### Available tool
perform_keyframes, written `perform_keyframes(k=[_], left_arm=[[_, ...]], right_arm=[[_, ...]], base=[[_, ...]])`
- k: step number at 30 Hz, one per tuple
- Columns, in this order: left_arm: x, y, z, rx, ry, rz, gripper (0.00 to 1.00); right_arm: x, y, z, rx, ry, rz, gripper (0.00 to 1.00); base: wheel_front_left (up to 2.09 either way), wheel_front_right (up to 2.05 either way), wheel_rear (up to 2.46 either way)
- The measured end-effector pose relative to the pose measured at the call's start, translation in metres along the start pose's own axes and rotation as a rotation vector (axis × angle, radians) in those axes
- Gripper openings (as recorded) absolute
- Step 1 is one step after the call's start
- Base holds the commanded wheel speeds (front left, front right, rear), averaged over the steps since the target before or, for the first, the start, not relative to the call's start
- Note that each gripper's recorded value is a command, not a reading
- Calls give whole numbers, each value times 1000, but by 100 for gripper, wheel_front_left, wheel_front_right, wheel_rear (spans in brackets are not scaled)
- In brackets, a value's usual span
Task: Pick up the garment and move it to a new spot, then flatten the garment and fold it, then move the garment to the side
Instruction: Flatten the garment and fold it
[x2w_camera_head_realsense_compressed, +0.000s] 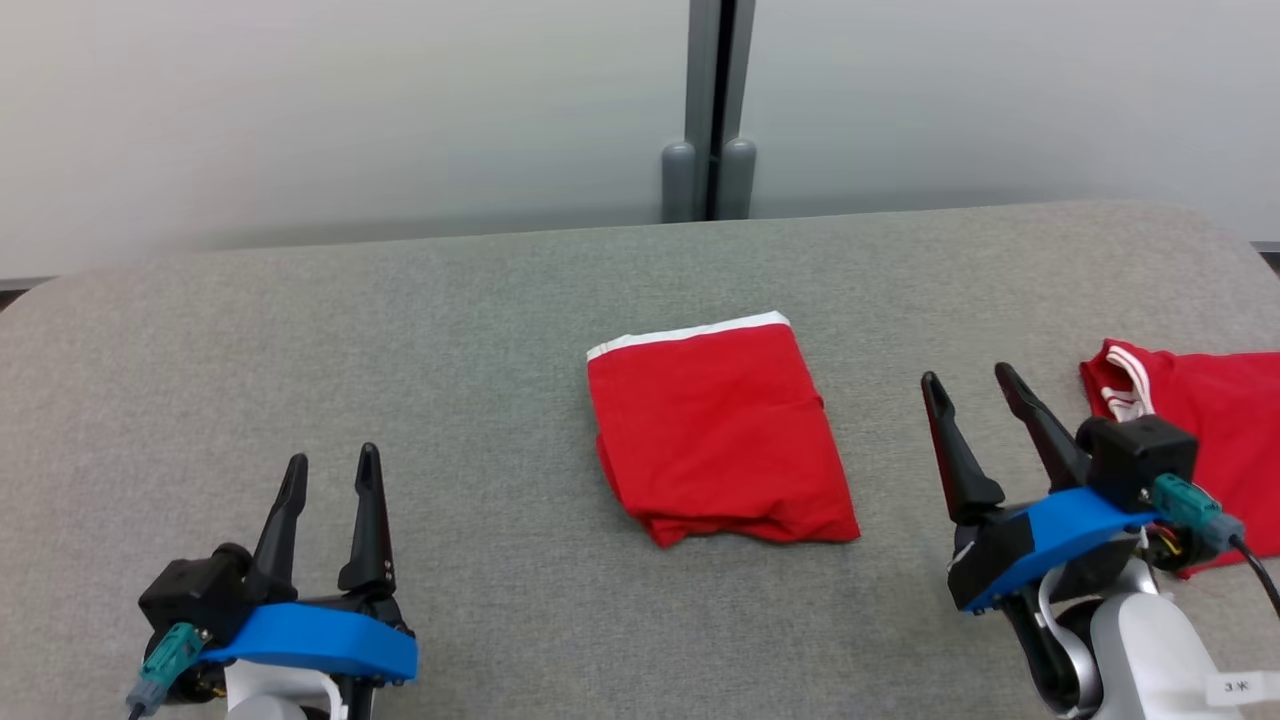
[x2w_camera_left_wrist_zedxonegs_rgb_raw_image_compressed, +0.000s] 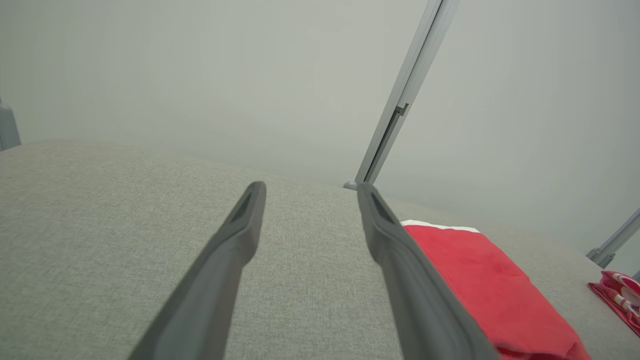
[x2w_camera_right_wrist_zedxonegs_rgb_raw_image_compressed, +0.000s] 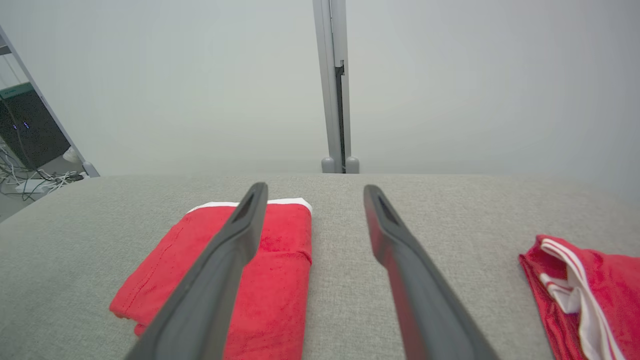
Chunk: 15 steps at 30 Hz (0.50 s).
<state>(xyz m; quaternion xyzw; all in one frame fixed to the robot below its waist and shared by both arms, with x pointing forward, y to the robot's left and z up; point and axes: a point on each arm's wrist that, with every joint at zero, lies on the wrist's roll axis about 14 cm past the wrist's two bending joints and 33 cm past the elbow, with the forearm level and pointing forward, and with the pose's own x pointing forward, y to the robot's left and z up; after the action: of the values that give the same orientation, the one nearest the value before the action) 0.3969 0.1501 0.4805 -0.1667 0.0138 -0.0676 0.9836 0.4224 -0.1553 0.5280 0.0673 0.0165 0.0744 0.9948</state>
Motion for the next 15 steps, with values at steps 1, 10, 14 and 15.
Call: perform_keyframes(k=[1,10,14,15], left_arm=[[0,0,0,4,0,-1,100],[-1,-3,5,80,-6,-12,100],[-3,0,1,109,7,-2,100],[-3,0,1,111,7,-2,100]], right_arm=[[-4,-5,2,-16,-11,-16,100],[-36,-30,-13,-56,5,-103,100],[-40,-33,-18,-57,18,-112,100],[-40,-33,-18,-56,20,-112,100]], base=[[0,0,0],[0,0,0],[0,0,0],[0,0,0]])
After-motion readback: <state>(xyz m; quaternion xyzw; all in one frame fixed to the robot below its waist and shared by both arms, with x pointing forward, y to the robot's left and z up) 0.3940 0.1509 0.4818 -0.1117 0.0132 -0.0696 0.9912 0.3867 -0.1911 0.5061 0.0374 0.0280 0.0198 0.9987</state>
